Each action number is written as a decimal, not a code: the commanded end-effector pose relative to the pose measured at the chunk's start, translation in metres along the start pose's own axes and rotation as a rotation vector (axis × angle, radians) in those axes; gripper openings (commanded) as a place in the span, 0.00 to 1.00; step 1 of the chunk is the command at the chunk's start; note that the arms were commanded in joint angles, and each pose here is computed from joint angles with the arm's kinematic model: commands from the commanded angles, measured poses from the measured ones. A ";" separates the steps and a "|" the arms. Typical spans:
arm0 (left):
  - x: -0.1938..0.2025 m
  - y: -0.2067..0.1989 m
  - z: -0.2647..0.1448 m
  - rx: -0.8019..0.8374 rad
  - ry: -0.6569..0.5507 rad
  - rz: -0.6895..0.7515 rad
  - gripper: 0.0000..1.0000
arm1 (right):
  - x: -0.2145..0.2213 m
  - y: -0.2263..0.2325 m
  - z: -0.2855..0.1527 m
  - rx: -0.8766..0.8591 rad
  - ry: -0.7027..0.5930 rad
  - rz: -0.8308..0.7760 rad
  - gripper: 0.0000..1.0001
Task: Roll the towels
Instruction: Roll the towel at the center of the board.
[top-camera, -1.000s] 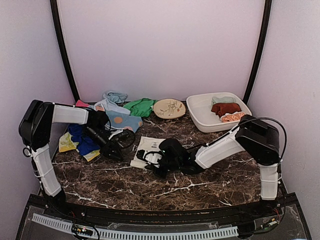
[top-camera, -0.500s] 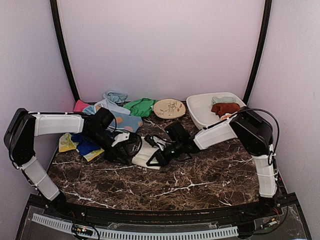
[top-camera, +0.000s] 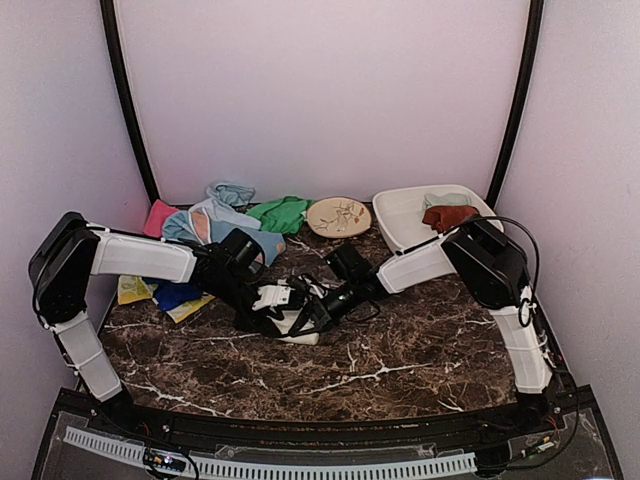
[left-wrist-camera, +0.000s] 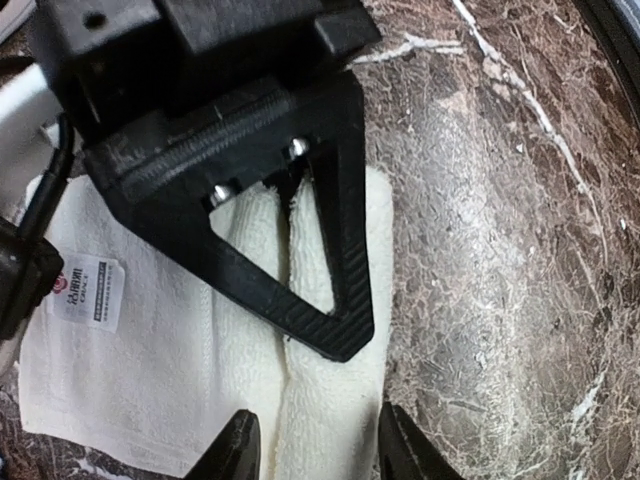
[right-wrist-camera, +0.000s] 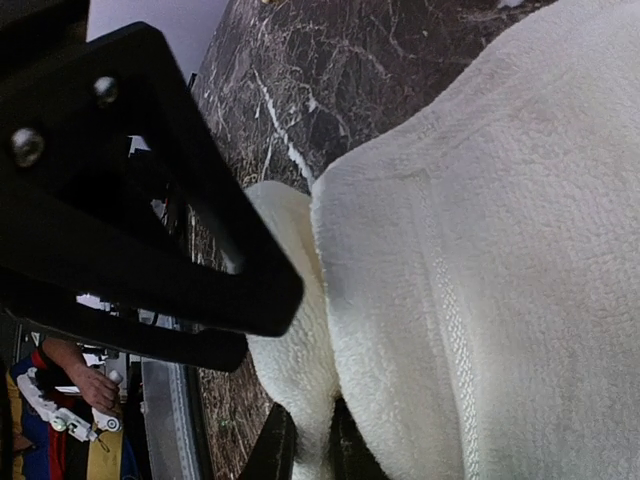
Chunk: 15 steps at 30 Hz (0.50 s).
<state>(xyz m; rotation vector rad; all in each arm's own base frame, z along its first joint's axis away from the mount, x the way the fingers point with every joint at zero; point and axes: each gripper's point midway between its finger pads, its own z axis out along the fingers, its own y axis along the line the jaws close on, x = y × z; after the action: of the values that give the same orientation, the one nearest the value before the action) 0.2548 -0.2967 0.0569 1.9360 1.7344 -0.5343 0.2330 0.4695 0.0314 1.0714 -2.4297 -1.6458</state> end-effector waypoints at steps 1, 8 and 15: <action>0.012 -0.008 0.011 0.051 0.048 0.011 0.42 | 0.039 -0.023 0.011 0.005 0.104 0.207 0.00; 0.022 -0.017 0.020 0.102 0.080 -0.052 0.16 | 0.042 -0.027 0.012 0.014 0.090 0.227 0.00; 0.016 -0.023 0.016 0.235 0.027 -0.226 0.00 | 0.017 -0.018 -0.010 0.098 -0.068 0.106 0.16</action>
<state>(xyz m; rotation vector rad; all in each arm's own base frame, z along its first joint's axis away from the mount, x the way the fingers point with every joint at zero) 0.2446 -0.2928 0.0289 1.9704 1.8753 -0.6429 0.2266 0.4659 0.0290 0.9627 -2.4036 -1.6641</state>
